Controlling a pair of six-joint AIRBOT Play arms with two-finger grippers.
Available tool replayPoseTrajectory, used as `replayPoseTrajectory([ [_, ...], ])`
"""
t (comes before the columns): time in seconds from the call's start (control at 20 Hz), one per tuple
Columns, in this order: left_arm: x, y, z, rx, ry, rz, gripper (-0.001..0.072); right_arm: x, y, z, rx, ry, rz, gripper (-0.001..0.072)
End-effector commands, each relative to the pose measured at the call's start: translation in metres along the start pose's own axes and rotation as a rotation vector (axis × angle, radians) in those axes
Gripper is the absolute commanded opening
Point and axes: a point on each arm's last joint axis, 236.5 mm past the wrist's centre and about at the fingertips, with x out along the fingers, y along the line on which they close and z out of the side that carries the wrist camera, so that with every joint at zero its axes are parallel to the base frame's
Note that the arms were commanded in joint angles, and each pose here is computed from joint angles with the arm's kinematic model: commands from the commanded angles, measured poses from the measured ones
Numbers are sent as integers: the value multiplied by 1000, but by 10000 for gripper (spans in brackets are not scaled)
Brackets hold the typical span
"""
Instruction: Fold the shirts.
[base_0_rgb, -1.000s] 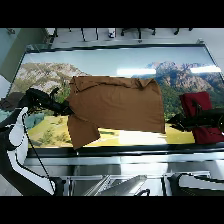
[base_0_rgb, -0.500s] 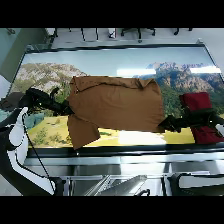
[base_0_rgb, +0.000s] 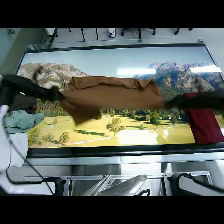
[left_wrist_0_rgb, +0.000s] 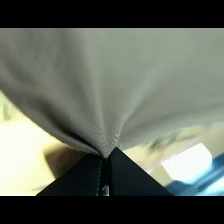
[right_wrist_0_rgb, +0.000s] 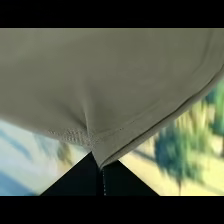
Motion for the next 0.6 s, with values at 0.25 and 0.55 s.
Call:
replayPoseTrajectory([
  [0.25,-460,-318,-52,621,-1402,165,18,-380,360,78,-885,-1170,-280,21],
  [0.55,-514,-341,-126,671,-1533,304,18,-397,382,52,-926,-1196,-303,22],
])
